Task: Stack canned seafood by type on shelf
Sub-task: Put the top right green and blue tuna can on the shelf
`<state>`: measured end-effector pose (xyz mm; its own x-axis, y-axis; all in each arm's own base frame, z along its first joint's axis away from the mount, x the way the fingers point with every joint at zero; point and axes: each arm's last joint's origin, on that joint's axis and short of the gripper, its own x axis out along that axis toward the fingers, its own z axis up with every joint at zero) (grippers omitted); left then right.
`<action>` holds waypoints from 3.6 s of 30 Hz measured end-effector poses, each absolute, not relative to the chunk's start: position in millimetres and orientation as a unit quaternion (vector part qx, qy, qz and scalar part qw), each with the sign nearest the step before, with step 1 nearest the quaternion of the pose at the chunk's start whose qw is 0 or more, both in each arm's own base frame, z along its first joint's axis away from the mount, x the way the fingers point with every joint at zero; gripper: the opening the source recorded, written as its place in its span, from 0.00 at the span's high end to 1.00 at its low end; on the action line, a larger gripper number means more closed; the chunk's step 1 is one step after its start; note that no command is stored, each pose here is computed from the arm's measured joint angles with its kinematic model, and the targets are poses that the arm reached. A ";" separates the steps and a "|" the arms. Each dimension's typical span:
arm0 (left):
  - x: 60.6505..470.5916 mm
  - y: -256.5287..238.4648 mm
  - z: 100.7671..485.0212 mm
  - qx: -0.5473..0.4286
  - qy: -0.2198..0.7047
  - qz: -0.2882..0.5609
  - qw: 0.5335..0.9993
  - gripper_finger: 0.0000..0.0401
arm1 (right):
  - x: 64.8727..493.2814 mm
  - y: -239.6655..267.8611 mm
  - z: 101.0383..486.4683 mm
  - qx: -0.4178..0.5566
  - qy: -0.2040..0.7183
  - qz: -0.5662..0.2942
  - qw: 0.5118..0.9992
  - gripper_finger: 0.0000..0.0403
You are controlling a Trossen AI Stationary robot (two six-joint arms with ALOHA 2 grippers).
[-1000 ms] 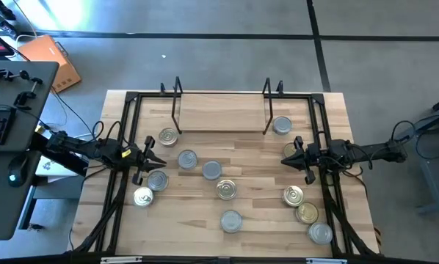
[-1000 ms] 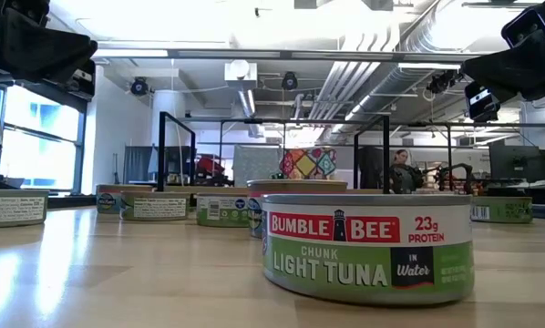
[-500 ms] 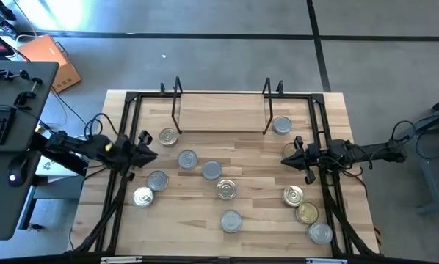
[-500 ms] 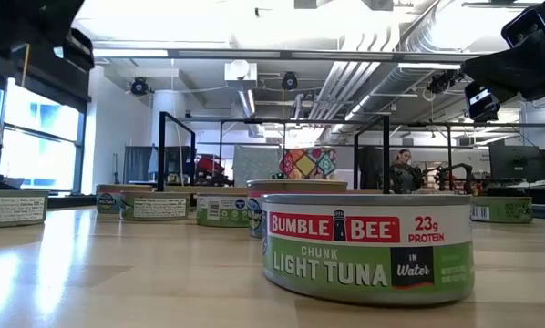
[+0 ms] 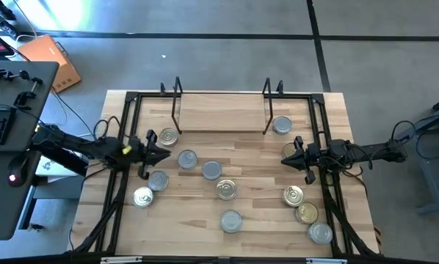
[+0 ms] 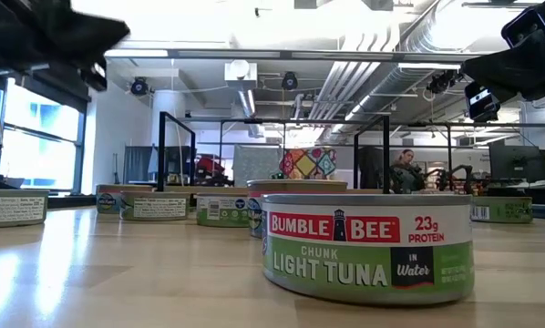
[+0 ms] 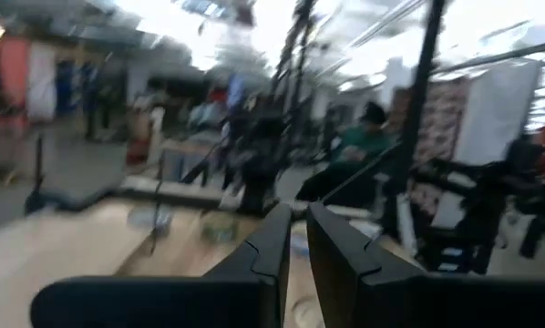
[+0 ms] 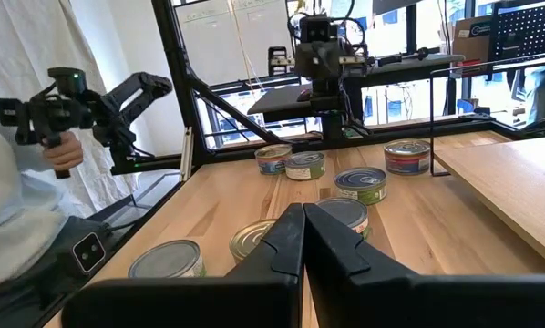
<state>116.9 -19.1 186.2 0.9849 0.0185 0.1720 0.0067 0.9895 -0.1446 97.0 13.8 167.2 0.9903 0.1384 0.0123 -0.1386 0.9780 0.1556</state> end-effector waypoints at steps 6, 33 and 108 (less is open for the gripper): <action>128.1 -19.4 182.5 -0.077 -0.036 0.029 0.996 0.91 | 97.0 13.8 167.2 0.078 -0.001 0.069 0.995 1.00; 192.4 -8.7 266.7 0.044 0.201 0.099 0.973 0.30 | 97.0 13.8 167.2 0.078 -0.001 0.069 0.995 1.00; 199.1 -14.1 73.6 0.003 0.284 0.183 0.941 0.08 | 97.0 13.8 167.1 0.078 -0.001 0.070 0.994 1.00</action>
<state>199.1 -14.1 73.6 0.7718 0.3465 -0.5332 -0.3427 0.9330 0.1102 97.0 13.8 167.1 0.9903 0.1383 0.0122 -0.1385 0.9781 0.1556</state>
